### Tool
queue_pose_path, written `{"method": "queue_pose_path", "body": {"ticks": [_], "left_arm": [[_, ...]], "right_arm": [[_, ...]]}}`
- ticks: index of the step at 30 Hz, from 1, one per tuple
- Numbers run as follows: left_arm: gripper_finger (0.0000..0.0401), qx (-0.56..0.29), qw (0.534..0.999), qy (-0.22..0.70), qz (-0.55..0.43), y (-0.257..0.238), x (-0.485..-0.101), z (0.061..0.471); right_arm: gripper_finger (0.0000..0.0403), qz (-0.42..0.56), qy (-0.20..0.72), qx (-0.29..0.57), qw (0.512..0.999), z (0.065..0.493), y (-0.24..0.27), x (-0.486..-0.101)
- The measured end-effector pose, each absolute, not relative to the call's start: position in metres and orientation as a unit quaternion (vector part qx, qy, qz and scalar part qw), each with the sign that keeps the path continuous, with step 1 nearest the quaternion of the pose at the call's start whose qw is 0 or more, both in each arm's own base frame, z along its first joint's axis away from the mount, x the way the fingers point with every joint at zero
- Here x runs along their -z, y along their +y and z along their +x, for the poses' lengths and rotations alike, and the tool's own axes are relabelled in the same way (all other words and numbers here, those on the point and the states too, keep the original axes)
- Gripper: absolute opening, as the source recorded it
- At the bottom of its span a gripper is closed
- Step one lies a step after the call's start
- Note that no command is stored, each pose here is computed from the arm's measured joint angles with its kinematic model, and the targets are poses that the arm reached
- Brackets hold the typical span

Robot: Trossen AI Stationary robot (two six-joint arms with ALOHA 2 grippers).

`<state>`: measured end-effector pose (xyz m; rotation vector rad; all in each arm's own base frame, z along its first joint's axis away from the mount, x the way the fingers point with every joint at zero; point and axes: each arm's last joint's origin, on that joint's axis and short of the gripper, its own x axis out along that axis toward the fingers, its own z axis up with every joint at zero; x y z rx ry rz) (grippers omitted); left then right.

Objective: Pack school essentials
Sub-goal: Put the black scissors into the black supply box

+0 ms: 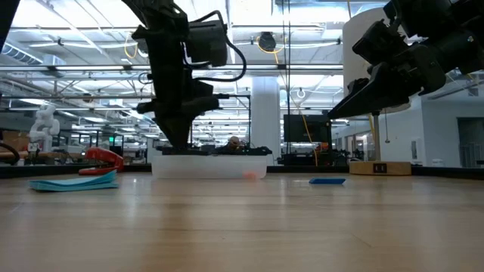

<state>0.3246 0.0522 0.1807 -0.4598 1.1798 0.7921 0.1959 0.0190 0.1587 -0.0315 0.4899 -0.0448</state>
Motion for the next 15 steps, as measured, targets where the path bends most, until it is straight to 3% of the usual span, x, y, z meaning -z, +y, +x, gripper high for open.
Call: {"method": "queue_pose_path", "body": {"ticks": [15], "left_arm": [[0.0026,-0.363,0.738,0.525,-0.219,0.061,-0.170,0.332]], "right_arm": [[0.0222,-0.016,0.244,0.022,0.969,0.196,0.019,-0.158]]}}
